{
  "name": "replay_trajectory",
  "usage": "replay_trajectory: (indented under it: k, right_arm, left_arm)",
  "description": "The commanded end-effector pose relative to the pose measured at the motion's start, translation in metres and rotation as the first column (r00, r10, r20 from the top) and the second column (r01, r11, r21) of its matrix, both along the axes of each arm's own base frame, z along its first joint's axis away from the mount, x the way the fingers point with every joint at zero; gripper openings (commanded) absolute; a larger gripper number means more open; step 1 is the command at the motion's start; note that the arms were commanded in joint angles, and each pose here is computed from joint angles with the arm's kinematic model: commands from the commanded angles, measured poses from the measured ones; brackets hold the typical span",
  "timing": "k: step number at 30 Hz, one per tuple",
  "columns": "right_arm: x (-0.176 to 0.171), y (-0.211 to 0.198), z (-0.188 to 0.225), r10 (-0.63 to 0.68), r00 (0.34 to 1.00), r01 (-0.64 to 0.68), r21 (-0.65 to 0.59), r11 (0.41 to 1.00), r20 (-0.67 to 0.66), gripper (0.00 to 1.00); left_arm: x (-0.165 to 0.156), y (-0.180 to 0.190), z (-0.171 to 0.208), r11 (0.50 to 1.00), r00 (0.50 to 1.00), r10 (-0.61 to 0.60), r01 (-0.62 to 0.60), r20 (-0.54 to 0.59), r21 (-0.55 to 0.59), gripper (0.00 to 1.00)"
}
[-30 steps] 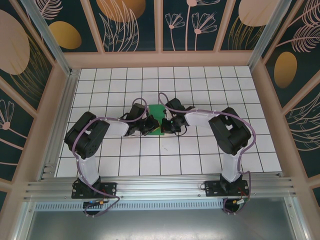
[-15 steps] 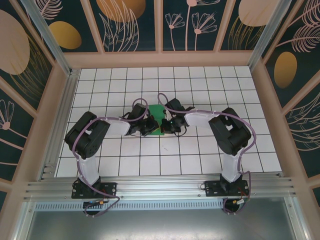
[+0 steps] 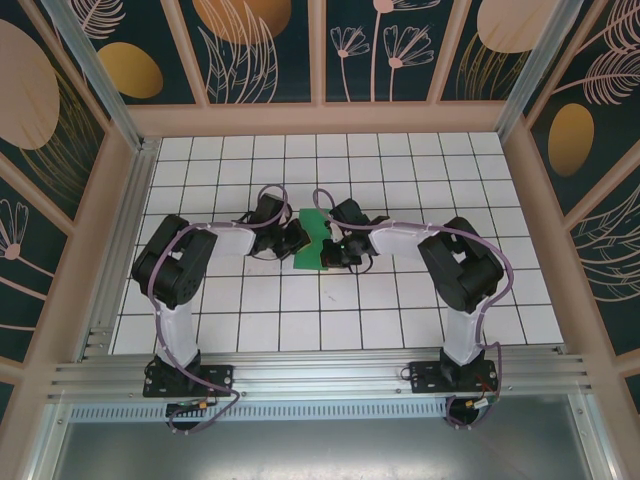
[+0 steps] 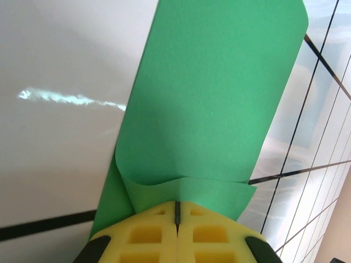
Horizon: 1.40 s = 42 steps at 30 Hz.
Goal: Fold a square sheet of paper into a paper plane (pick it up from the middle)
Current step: Fold the triangle a second time at the center of the table.
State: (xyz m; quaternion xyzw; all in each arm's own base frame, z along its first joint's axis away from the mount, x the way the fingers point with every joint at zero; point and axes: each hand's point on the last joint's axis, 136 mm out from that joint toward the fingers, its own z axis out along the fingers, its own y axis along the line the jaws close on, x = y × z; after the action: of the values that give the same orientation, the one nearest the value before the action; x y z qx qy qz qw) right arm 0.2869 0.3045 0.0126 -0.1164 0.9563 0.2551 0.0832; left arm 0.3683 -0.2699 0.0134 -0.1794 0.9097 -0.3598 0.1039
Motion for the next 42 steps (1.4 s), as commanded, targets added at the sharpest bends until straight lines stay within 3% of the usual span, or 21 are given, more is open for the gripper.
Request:
replay_trajectory:
  k: [1, 11, 16, 23, 30, 35, 42]
  right_arm:
    - [-0.06, -0.066, -0.065, -0.021, 0.979, -0.043, -0.304, 0.952, -0.204, 0.01]
    - [-0.057, -0.063, -0.062, -0.026, 0.98, -0.033, -0.293, 0.956, -0.195, 0.02]
    - [-0.051, -0.052, -0.054, -0.028, 0.982, -0.02, -0.244, 0.97, -0.189, 0.02]
    - [-0.054, -0.053, -0.057, -0.037, 0.978, -0.015, -0.246, 0.969, -0.205, 0.01]
    - [-0.054, -0.052, -0.057, -0.042, 0.977, -0.011, -0.245, 0.97, -0.211, 0.01]
    - [-0.055, -0.052, -0.058, -0.042, 0.976, -0.012, -0.245, 0.969, -0.214, 0.01]
    - [-0.052, -0.05, -0.051, -0.035, 0.979, -0.012, -0.228, 0.974, -0.2, 0.01]
  left_arm:
    - [0.021, 0.054, -0.032, 0.978, 0.993, 0.12, -0.12, 0.011, 0.171, 0.05]
    - [0.043, 0.084, -0.02, 0.962, 0.985, 0.154, -0.166, 0.073, 0.215, 0.07]
    - [0.051, 0.065, 0.028, 0.988, 0.983, 0.078, -0.099, 0.163, 0.121, 0.13]
    - [0.022, 0.031, 0.063, 1.0, 0.98, -0.003, -0.001, 0.201, 0.017, 0.15]
    - [-0.005, -0.01, 0.035, 0.997, 0.989, -0.076, 0.075, 0.125, 0.012, 0.15]
    - [-0.008, -0.014, 0.01, 0.997, 0.994, -0.08, 0.078, 0.071, 0.03, 0.15]
    - [-0.01, 0.007, -0.021, 0.988, 0.999, -0.029, 0.026, 0.019, 0.154, 0.09]
